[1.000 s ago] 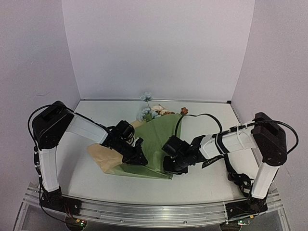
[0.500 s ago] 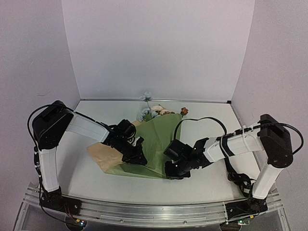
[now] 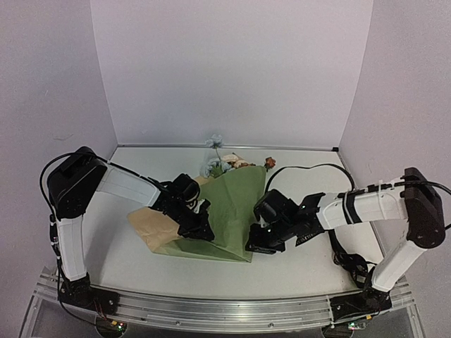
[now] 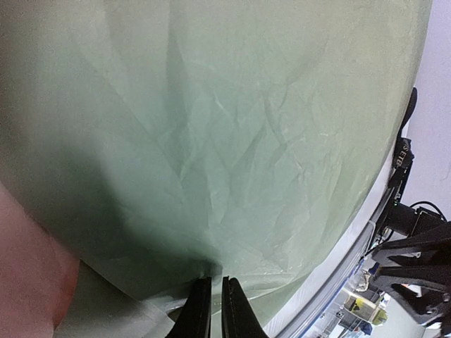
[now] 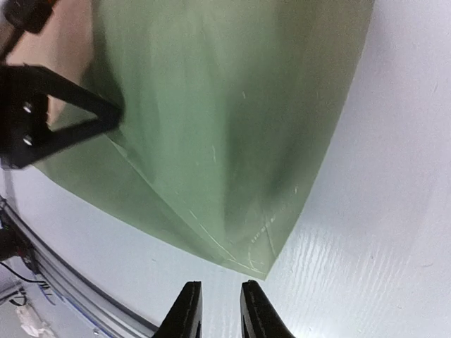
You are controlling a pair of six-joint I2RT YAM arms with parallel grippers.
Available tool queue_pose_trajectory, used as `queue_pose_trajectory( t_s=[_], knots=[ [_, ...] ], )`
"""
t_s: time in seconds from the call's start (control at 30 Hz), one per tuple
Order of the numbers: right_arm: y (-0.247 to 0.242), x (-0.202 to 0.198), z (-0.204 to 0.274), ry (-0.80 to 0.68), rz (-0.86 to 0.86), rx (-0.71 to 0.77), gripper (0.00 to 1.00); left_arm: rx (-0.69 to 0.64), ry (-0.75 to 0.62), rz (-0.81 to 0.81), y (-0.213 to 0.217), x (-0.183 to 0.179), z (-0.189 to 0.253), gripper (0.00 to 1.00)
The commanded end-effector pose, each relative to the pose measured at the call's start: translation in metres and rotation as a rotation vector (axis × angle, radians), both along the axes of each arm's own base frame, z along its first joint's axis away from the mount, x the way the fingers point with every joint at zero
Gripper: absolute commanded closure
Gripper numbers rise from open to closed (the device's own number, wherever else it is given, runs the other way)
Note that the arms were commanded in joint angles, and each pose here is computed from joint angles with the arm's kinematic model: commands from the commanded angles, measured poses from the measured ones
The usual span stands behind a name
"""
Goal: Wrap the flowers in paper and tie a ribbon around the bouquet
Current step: Press the fold line on the 2/3-folded wrapping paper.
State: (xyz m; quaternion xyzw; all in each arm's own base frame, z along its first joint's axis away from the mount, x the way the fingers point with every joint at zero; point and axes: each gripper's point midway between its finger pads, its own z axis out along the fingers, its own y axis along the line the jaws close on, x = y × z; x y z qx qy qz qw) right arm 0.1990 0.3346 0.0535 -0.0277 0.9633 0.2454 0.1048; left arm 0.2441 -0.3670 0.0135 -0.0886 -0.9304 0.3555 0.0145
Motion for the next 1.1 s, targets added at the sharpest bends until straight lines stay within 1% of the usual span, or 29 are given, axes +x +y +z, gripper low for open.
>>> queue_pose_trajectory(
  t_s=[0.0, 0.13, 0.23, 0.37, 0.63, 0.93, 1.07],
  knots=[
    [0.033, 0.027, 0.038, 0.018, -0.023, 0.252, 0.76, 0.171, -0.013, 0.038, 0.029, 0.004, -0.025, 0.91],
    [0.049, 0.046, 0.026, 0.074, -0.094, 0.376, 0.76, 0.173, -0.018, 0.036, 0.029, 0.005, -0.025, 0.91],
    [0.047, 0.062, 0.005, 0.097, -0.185, 0.426, 0.77, 0.176, -0.019, 0.034, 0.029, 0.005, -0.025, 0.91],
    [0.031, 0.072, -0.025, 0.102, -0.271, 0.406, 0.79, 0.181, -0.019, 0.029, 0.029, 0.005, -0.026, 0.92],
    [-0.011, 0.086, -0.058, 0.077, -0.414, 0.375, 0.79, 0.199, -0.015, 0.035, 0.035, 0.007, -0.028, 0.92],
    [-0.022, 0.120, -0.061, 0.082, -0.525, 0.467, 0.79, 0.219, -0.005, 0.041, 0.040, 0.009, -0.033, 0.94],
    [-0.029, 0.135, -0.061, 0.073, -0.564, 0.478, 0.79, 0.220, -0.005, 0.044, 0.042, 0.010, -0.033, 0.94]
  ],
)
